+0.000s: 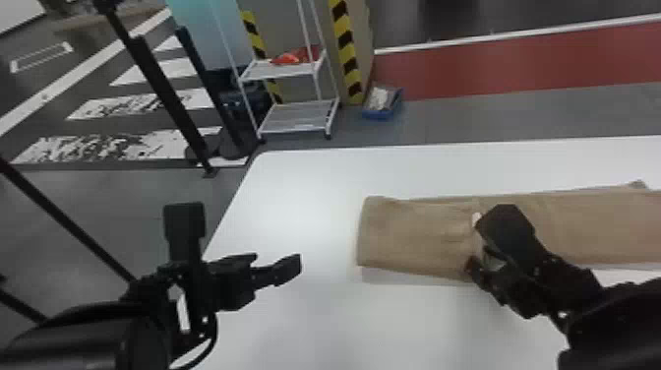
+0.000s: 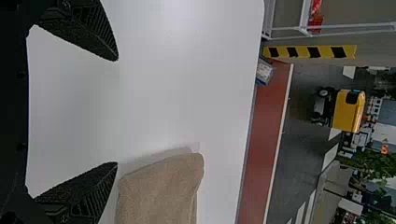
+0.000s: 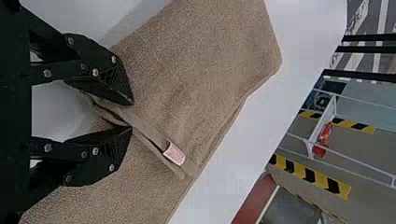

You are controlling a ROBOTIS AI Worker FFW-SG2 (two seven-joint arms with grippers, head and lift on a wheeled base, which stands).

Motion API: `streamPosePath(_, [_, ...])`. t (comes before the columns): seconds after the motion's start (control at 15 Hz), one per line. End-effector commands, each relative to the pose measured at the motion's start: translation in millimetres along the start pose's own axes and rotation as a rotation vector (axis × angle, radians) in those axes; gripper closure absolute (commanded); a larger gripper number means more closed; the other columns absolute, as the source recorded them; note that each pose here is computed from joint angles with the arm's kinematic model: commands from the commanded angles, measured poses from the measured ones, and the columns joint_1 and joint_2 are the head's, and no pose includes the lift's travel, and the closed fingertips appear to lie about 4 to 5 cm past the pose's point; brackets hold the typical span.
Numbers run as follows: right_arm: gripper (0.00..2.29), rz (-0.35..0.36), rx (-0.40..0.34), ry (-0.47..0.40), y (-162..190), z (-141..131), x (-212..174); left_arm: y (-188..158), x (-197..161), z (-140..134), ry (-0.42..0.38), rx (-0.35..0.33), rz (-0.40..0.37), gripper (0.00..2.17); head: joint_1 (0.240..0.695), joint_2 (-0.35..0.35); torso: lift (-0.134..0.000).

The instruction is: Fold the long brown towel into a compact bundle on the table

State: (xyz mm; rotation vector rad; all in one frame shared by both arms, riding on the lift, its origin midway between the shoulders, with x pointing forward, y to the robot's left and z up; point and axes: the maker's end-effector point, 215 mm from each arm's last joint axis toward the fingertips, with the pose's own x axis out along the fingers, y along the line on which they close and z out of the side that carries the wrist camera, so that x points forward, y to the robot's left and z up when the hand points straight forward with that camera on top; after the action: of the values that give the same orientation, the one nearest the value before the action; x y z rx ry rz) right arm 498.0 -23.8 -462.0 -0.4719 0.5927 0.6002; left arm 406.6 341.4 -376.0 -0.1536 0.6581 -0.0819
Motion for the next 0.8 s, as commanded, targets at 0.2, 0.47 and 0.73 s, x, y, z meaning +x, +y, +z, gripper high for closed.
streamPosePath(0.2, [0.85,0.002,-0.003,-0.007,0.0,2.8,0.1,3.6,-1.1,-0.9,0.0,-0.006,0.005,0.08,0.695,0.35,-0.123])
streamPosePath(0.47, [1.0,-0.002,-0.007,-0.012,-1.5,4.8,0.6,4.3,-0.2,-1.8,0.002,-0.007,0.005,0.08,0.695,0.35,-0.123])
streamPosePath(0.73, [1.01,0.011,-0.042,-0.109,2.1,35.7,-3.2,7.9,-1.6,-1.6,0.0,-0.013,0.009,0.08,0.695,0.35,-0.123])
